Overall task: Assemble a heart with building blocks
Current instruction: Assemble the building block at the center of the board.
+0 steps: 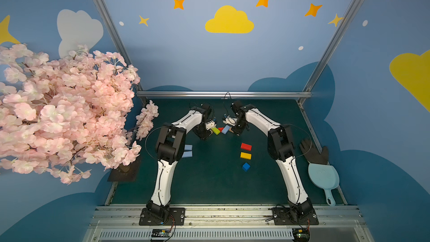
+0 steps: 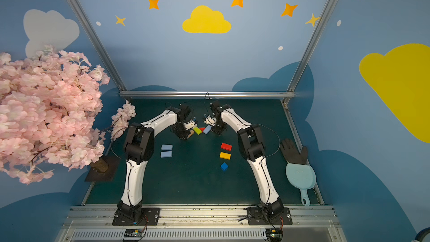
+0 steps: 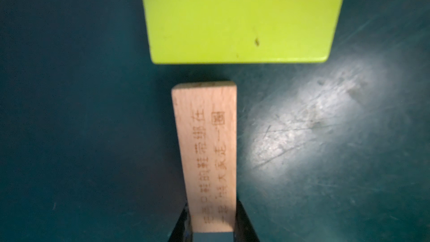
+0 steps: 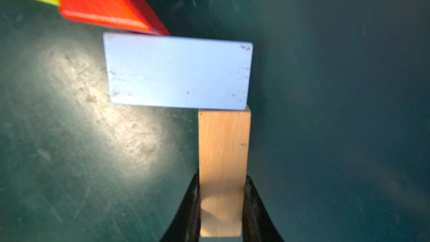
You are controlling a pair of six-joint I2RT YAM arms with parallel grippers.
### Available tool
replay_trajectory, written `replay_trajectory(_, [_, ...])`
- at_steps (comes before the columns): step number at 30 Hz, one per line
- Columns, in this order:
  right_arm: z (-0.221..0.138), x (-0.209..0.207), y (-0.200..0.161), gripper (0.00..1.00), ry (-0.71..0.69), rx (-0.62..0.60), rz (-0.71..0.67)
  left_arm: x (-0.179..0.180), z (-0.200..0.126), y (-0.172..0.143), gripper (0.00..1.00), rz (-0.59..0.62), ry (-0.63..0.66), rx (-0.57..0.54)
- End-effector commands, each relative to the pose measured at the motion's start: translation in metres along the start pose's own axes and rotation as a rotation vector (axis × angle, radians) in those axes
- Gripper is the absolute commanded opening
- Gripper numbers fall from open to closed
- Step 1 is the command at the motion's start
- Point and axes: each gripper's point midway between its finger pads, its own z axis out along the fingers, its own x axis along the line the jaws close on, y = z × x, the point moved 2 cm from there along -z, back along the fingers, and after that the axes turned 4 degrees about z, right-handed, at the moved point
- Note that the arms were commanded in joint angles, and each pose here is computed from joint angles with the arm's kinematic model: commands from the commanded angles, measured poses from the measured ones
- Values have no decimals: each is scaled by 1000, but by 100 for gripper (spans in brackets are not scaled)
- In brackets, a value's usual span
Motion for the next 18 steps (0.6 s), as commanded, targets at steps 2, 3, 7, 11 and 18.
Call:
replay_trajectory(2, [17, 7, -4, 0, 29, 31, -7, -6, 10, -3, 11, -9, -33, 33])
replay_trajectory(3, [17, 8, -4, 0, 34, 32, -8, -6, 10, -3, 11, -11, -31, 34])
replay_trajectory(7, [18, 10, -7, 2, 43, 41, -5, -4, 9, -3, 11, -12, -23, 34])
replay_trajectory(11, [19, 11, -9, 6, 47, 51, -2, -5, 9, -2, 11, -12, -24, 32])
replay_trajectory(18, [21, 11, -12, 95, 50, 63, 3, -6, 9, 1, 11, -8, -22, 29])
